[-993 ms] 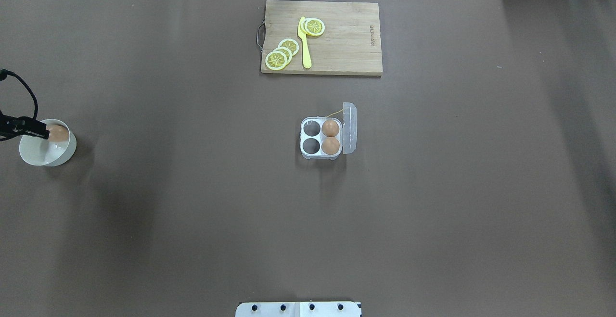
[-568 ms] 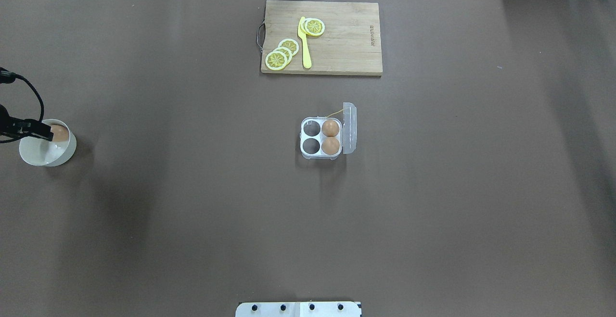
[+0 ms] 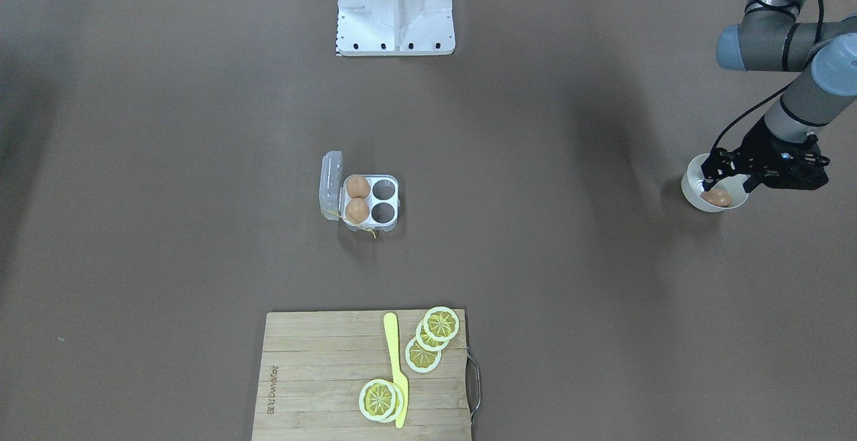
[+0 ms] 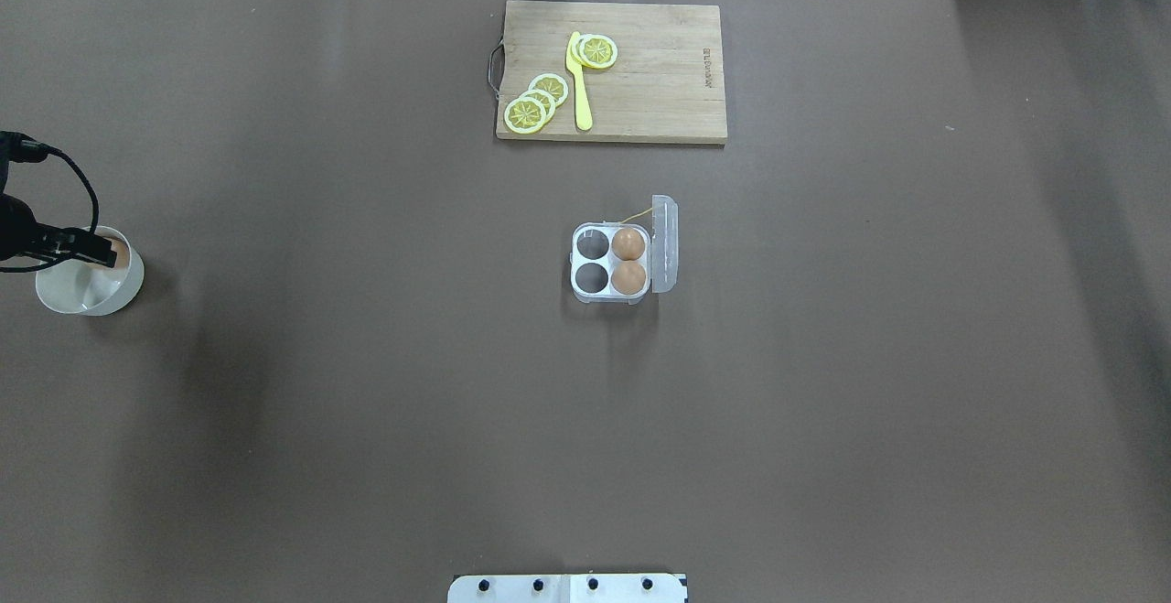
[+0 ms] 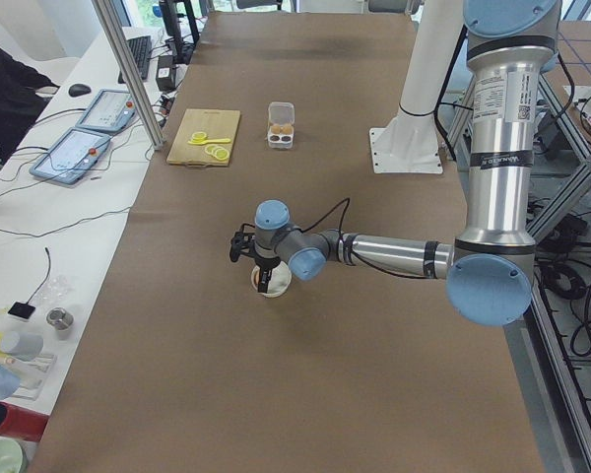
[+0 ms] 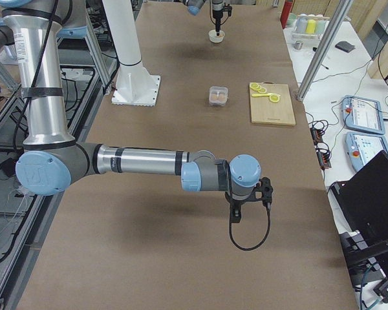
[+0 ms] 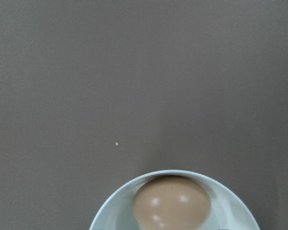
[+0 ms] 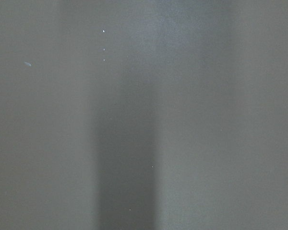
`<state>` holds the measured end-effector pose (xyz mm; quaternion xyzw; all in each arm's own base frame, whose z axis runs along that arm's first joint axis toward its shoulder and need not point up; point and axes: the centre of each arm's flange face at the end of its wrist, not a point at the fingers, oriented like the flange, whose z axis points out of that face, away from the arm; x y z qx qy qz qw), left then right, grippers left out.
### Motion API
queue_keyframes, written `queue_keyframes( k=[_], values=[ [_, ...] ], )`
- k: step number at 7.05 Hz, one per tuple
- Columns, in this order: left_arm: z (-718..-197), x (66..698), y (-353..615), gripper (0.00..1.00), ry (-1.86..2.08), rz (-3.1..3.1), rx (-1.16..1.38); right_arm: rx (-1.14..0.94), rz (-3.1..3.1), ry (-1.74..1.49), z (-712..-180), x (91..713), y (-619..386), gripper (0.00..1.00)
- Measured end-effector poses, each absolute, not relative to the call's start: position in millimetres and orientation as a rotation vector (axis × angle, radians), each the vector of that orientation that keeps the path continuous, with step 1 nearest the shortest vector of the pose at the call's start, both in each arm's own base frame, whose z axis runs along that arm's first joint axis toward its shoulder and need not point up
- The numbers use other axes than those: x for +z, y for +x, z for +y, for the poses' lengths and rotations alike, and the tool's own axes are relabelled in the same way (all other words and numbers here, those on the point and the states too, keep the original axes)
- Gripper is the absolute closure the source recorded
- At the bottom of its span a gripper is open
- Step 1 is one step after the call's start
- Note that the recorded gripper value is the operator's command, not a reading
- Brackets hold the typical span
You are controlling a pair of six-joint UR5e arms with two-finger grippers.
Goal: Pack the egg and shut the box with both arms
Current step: 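Lower the left gripper over the brown egg in the white bowl, then close the left gripper on the brown egg and lift it from the bowl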
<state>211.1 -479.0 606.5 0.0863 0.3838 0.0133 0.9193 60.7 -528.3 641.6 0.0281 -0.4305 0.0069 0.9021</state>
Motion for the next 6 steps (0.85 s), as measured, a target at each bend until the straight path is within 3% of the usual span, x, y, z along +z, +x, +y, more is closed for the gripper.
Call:
queue_keyframes(
  k=[6],
  values=[
    [-479,607,225,0.16,0.173,0.8,0.034,0.016,-0.89,0.055,-529,643,61,0.0]
  ],
)
